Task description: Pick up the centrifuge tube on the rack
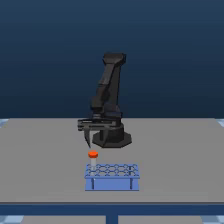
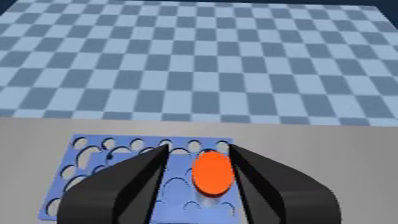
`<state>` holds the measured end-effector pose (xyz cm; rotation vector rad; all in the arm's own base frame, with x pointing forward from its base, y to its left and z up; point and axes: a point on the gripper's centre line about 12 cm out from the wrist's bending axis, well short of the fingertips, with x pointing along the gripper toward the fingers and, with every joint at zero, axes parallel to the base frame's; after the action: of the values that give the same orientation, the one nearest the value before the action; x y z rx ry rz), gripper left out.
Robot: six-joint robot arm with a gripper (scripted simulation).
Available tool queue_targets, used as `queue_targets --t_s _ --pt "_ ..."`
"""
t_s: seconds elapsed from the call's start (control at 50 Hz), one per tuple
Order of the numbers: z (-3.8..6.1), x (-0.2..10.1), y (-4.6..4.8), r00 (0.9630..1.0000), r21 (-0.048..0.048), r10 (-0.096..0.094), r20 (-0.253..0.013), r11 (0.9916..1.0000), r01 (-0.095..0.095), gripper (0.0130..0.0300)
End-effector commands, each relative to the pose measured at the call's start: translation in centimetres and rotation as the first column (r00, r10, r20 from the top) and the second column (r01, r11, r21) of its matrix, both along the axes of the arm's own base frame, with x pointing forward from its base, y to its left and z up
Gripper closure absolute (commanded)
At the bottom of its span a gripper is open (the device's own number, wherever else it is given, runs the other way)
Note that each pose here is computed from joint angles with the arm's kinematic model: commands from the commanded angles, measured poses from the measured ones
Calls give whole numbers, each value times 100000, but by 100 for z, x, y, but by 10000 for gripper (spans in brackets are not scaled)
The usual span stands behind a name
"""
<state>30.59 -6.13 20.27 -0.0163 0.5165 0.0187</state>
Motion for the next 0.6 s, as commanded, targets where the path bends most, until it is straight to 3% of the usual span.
queue_targets --t_s 0.02,0.26,0.6 --pt "9 32 -63 99987 1060 -1609 -269 99981 1611 130" --pt "8 80 -118 99968 1069 -2375 -830 99966 2383 130" --pt "-18 77 -115 99970 1073 -2330 -800 99967 2338 130"
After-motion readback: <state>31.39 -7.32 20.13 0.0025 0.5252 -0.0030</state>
